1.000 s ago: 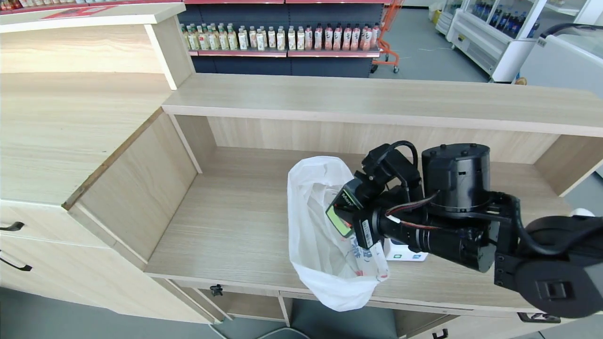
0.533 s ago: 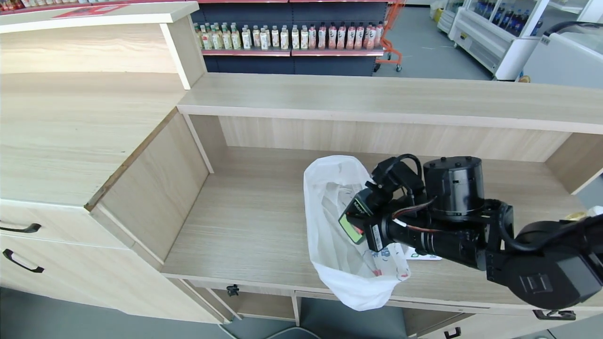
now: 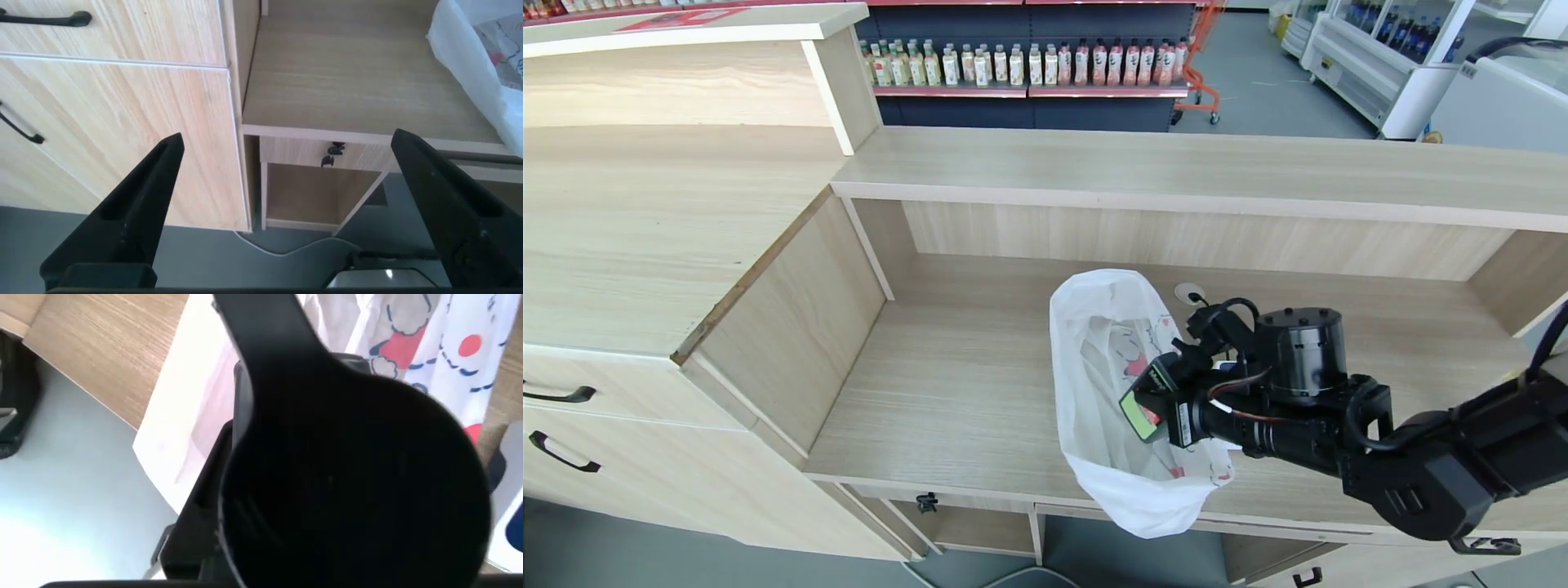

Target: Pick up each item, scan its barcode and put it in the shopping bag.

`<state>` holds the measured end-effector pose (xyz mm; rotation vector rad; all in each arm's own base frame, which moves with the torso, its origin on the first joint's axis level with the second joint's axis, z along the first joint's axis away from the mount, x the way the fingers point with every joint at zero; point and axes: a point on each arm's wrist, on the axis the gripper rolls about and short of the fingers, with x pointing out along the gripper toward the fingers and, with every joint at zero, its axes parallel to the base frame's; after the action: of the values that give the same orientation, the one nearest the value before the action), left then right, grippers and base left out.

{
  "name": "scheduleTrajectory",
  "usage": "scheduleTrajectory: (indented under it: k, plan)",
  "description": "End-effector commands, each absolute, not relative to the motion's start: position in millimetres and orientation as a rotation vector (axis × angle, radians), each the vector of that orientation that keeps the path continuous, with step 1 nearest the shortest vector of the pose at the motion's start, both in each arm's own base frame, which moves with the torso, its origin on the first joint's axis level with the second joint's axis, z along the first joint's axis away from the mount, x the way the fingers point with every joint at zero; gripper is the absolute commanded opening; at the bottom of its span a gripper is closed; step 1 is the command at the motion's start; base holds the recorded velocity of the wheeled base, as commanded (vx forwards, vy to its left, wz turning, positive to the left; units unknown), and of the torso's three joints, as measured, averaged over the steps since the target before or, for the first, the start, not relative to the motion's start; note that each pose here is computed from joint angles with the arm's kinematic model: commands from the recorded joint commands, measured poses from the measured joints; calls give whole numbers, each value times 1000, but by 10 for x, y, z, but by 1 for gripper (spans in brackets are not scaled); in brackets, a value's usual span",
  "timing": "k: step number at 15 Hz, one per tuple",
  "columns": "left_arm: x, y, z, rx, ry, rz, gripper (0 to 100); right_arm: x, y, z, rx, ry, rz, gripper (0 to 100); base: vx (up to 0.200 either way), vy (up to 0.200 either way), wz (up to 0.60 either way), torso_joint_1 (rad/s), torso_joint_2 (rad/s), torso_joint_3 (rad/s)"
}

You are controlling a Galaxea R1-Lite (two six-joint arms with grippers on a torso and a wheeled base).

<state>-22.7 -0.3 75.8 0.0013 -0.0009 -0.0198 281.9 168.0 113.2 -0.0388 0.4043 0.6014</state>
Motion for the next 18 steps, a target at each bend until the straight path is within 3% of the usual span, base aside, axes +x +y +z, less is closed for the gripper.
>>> scheduleTrajectory:
  k: [1,4,18]
  plan:
    - [-227,-3,758,2,-2,-20,100,2882,1716,948,-51,453,601,0,0,0,0,0,0,0]
    - [-227,-3,758,2,-2,-20,100,2985,1761,708,-116,497,598,0,0,0,0,0,0,0]
    - [-227,-3,758,2,-2,-20,100,3207,1895,413,-284,395,607,0,0,0,0,0,0,0]
